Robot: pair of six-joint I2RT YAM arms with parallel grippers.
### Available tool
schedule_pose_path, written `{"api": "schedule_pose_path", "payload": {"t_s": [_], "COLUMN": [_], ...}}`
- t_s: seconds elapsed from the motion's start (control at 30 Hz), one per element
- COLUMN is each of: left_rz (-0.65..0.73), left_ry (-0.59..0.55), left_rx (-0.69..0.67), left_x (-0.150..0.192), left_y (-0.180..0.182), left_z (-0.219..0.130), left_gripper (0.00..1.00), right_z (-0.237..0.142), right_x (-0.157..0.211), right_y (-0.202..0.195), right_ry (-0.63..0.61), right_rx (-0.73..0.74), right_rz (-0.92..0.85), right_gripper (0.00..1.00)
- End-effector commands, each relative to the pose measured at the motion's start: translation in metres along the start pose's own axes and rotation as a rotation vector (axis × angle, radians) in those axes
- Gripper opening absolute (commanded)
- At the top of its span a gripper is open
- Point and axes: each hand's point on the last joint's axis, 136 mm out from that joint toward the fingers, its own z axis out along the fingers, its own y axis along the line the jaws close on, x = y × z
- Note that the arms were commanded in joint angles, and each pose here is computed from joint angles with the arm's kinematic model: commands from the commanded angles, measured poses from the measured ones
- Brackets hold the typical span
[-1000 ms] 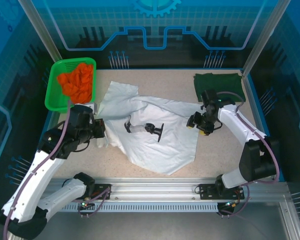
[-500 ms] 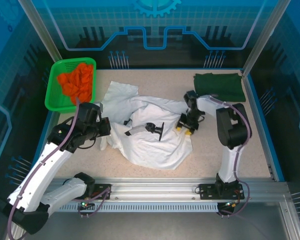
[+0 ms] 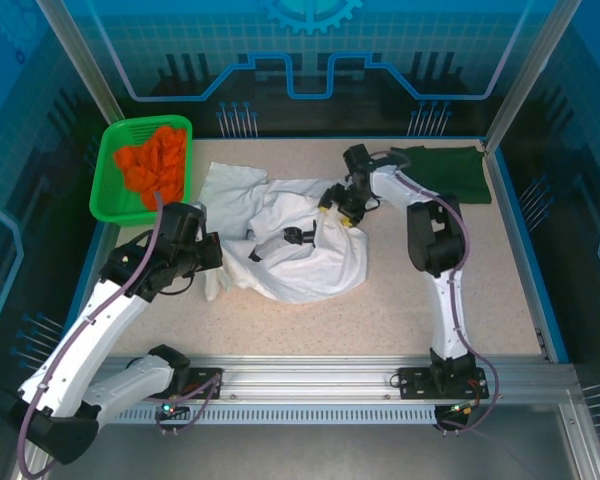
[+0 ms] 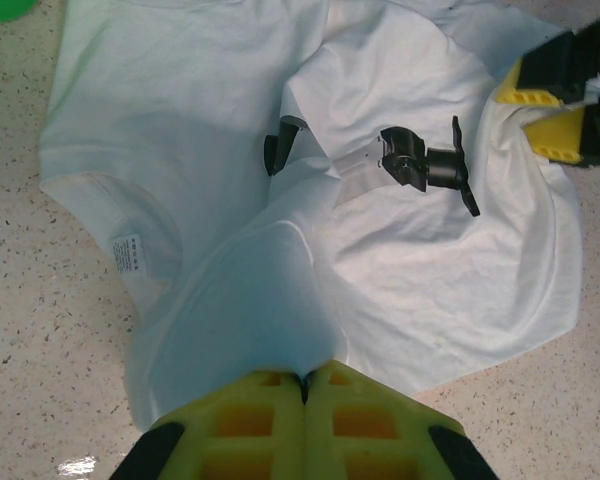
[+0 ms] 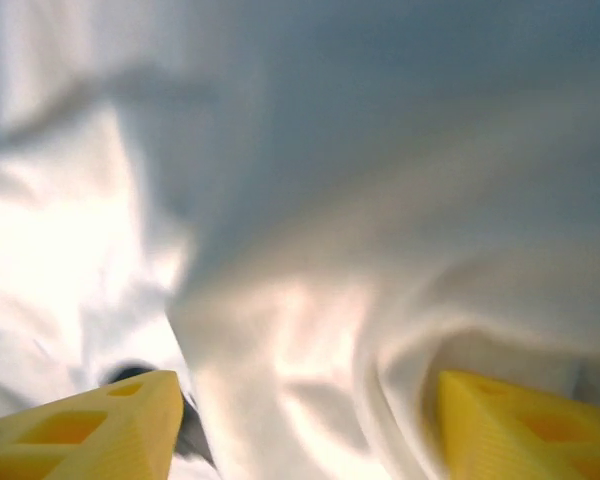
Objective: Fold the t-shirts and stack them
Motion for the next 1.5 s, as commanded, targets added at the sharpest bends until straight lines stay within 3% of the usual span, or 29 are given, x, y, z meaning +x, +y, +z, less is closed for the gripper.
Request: {"api": "schedule_pose_path", "payload": {"t_s": [0.0, 0.23, 0.4, 0.7, 1.07, 1.3, 1.47], "left_rz": [-0.012, -0.023, -0.031, -0.062, -0.082, -0.082, -0.084], "left_ry": [-0.013, 0.027, 0.033, 0.051, 0.05, 0.046, 0.048], "left_rx": [-0.021, -0.011, -0.002, 0.007, -0.001, -0.002, 0.001], "left_x": [-0.002, 0.006, 0.007, 0.013, 0.021, 0.022, 0.021], "left_y": [0.005, 0.004, 0.002, 0.002, 0.009, 0.01, 0.009], "left_z": [0.004, 0.011, 0.011, 0.014, 0.011, 0.011, 0.015], "left_gripper": [0.05, 0.05, 0.05, 0.04, 0.04, 0.04, 0.04], "right_z": [-0.066, -0.093, -0.067, -0.028, -0.02, -0.018, -0.007], "right_x": [0.022, 0.067, 0.096, 0.109, 0.111, 0.118, 0.115], "right_y": [-0.011, -0.095, -0.135, -0.131, -0.095, -0.093, -0.094], "right_ry": [-0.132, -0.19, -0.117, -0.019, -0.005, -0.004, 0.022], "right_rx": [-0.04, -0.095, -0.046, -0.02, -0.049, -0.045, -0.013], "right_rz": [-0.066, 0.015, 0.126, 0.093, 0.042, 0.055, 0.06], "right_gripper": [0.73, 0.75, 0.7, 0.44, 0.41, 0.39, 0.22]}}
